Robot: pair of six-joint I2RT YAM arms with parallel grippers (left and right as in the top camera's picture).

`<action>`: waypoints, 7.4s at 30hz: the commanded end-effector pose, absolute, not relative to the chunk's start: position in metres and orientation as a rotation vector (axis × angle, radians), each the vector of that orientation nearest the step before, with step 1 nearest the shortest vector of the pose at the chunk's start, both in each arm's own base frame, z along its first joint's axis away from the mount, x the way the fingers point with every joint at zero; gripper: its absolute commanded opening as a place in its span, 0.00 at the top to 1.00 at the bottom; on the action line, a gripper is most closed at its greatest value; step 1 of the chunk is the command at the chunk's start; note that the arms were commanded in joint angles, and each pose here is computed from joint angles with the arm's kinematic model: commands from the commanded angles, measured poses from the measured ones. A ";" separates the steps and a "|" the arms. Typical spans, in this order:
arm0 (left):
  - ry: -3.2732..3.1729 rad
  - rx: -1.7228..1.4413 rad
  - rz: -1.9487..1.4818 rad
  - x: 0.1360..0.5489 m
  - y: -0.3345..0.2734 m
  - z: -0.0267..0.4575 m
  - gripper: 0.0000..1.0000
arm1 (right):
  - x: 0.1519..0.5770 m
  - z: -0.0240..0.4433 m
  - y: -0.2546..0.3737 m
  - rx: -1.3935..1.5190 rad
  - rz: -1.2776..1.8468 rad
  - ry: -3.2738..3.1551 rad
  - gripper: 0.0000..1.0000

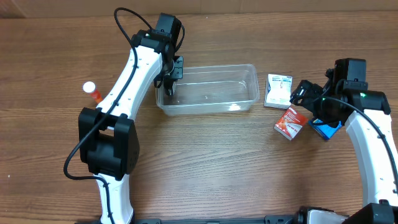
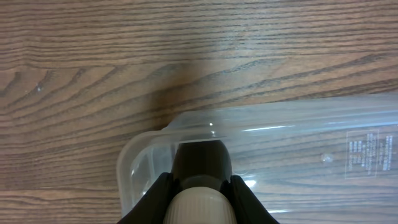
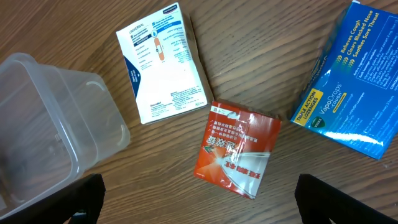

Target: Pack container

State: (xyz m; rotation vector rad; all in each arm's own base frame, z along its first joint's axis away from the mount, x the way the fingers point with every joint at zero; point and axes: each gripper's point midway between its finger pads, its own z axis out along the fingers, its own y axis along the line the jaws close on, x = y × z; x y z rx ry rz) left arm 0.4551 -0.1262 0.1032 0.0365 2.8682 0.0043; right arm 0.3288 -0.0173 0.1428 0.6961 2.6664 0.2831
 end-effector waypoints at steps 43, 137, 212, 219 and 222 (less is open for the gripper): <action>2.696 -0.900 0.281 0.353 0.062 0.271 0.02 | 0.331 0.151 -0.024 0.705 0.249 2.648 0.00; 3.224 0.020 0.060 0.381 -0.125 0.090 0.54 | 0.330 0.150 -0.023 0.708 0.249 2.655 0.00; 2.409 -0.730 0.027 0.422 0.054 0.350 0.00 | 0.428 0.026 0.018 0.358 0.030 2.974 0.17; 2.415 -0.731 0.028 0.421 0.054 0.349 0.00 | 0.428 0.026 0.018 0.358 0.030 2.974 0.28; 2.415 -0.731 0.028 0.421 0.053 0.349 0.00 | 0.428 0.026 0.018 0.358 0.030 2.974 0.28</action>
